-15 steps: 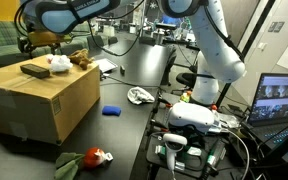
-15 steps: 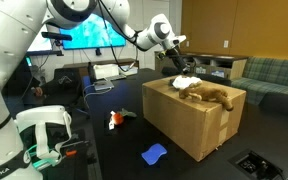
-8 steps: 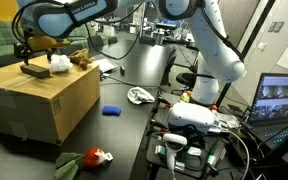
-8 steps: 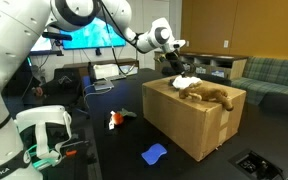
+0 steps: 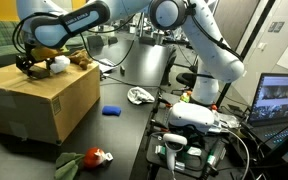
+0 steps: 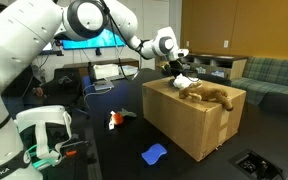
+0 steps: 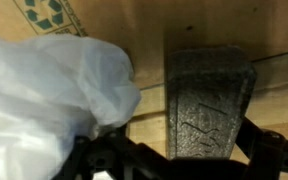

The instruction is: Swap the things on the box with the things on the table

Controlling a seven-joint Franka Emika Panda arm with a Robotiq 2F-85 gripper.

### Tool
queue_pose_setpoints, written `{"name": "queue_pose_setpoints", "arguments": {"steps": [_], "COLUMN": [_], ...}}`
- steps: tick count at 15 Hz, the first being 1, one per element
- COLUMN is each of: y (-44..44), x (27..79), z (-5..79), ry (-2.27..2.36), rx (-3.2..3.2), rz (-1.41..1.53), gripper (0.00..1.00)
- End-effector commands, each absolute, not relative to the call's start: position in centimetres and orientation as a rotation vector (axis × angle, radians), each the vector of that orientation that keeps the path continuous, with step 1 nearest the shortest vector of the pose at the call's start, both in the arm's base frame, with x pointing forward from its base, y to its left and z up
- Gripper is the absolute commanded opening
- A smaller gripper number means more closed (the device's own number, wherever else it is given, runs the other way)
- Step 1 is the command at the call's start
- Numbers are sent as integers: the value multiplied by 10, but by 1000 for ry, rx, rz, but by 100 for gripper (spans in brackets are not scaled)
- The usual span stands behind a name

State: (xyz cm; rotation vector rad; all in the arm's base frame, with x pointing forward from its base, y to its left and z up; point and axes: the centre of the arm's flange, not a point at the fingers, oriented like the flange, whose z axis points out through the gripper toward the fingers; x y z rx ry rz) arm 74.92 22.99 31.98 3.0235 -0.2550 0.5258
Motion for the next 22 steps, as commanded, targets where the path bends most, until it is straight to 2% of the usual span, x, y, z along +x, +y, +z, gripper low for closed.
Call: {"name": "queue_pose_setpoints", "arguments": {"steps": [1,2,3,6,9,16,22], "y": [231,231,233,236,238,237,243], "x": [779,782,781,779,774,740,666], "z": [317,319,319,329,341,372,416], "ry": [-201,-192,-177,-155,-143,-119,-43], "rx": [3057,3063,3063,3079,3083,3083,3103], "rz": [528,526,524,516,495,397,248], "gripper": [100,100,79,59,33,31,31]}}
